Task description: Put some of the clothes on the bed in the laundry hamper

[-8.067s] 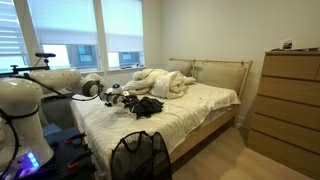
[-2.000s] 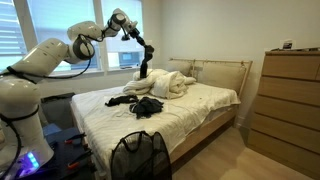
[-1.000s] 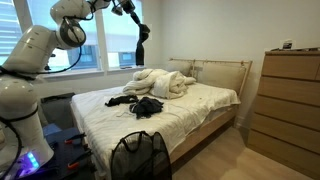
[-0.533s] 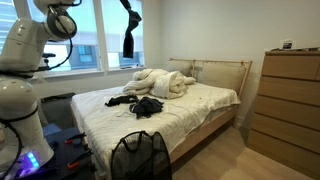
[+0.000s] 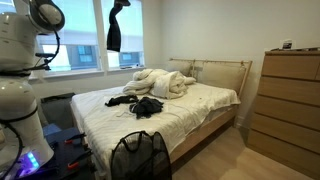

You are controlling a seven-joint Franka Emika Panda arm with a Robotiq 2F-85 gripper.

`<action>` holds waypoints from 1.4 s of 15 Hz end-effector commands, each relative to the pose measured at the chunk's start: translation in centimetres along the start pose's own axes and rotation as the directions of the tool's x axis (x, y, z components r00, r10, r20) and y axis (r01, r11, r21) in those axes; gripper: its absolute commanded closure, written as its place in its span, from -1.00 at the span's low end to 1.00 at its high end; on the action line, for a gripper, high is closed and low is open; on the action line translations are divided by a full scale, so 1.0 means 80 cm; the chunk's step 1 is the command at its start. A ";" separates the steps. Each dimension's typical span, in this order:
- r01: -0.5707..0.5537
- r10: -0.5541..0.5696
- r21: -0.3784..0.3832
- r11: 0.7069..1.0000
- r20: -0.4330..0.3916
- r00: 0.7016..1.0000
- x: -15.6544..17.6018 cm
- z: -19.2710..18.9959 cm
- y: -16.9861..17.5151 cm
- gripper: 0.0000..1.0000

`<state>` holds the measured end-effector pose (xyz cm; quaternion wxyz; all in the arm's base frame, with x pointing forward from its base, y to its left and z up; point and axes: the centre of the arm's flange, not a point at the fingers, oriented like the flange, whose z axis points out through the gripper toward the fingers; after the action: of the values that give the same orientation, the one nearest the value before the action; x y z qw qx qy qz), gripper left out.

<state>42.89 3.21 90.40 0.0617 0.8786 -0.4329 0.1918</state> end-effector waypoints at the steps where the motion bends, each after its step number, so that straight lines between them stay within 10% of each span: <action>1: -0.135 0.131 -0.045 0.990 -0.077 0.988 -0.036 0.050 0.078 0.98; 4: -0.139 0.133 -0.058 0.989 -0.102 0.986 0.021 -0.018 0.043 0.90; 12: -0.183 0.173 -0.067 0.981 -0.137 0.975 0.027 -0.020 0.048 0.98; 21: -0.307 0.320 0.090 0.947 -0.295 0.900 0.066 0.007 0.008 0.98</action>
<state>44.67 -0.11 92.73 0.0842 0.7810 -0.5363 0.3089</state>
